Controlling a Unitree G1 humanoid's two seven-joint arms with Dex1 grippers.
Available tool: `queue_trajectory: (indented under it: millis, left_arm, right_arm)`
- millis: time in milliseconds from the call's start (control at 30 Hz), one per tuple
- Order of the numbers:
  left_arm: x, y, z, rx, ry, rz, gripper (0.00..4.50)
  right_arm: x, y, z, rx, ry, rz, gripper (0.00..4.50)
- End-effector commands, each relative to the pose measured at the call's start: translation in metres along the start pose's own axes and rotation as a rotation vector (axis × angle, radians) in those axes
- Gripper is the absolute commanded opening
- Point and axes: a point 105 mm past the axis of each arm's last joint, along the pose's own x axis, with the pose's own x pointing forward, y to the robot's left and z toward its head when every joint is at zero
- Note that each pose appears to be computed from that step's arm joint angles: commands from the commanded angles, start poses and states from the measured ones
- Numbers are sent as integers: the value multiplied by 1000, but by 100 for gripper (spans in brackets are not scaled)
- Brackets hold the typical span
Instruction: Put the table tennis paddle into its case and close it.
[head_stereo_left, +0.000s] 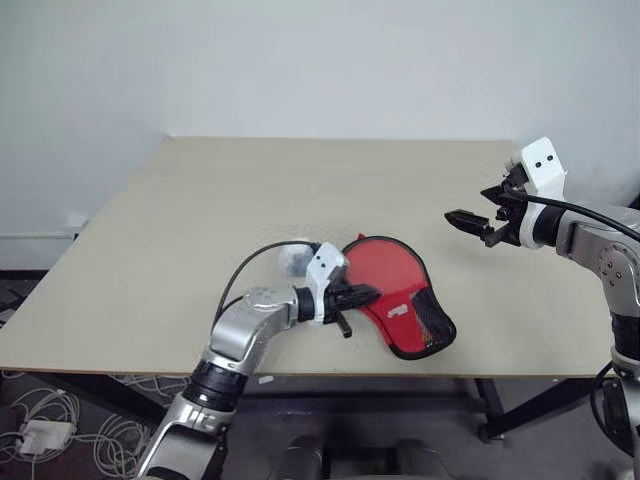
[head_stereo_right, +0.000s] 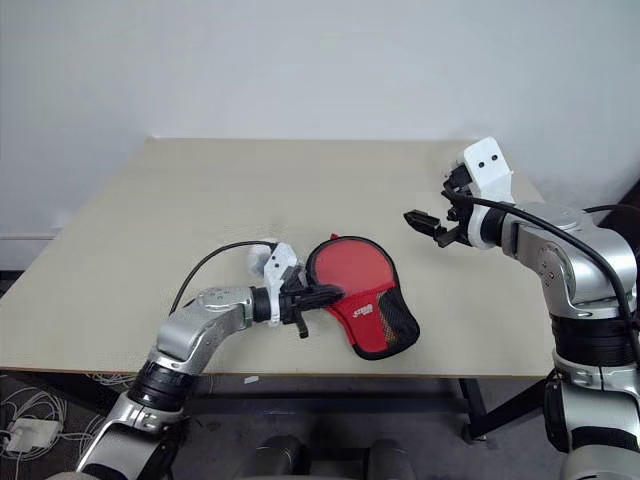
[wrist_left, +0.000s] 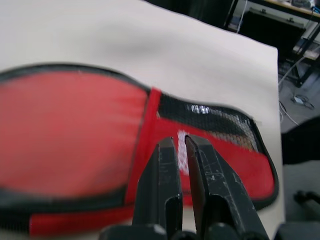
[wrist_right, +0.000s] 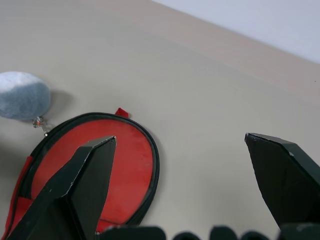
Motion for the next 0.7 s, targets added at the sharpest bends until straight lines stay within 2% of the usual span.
queue_trajectory:
  millis: [33, 67, 200, 367, 533, 700]
  left_arm:
    - [-11, -21, 5, -36, -17, -88, 67]
    - [-12, -24, 2, -51, -6, -99, 90]
    - [-16, -37, -10, -102, 48, -146, 231]
    - [-17, -38, -14, -173, 50, -144, 406]
    - [-13, -34, -29, -298, 119, -113, 406]
    - [2, -33, -32, -518, 93, -127, 406]
  right_arm:
    - [-5, 1, 11, -16, -52, -14, 450]
    - [-5, 1, 11, -14, -53, -13, 450]
    - [-2, 6, 11, -5, -58, -2, 450]
    - [2, 14, 11, 6, -66, 18, 450]
    - [3, 17, 12, 14, -71, 25, 450]
    - [5, 21, 12, 22, -74, 32, 450]
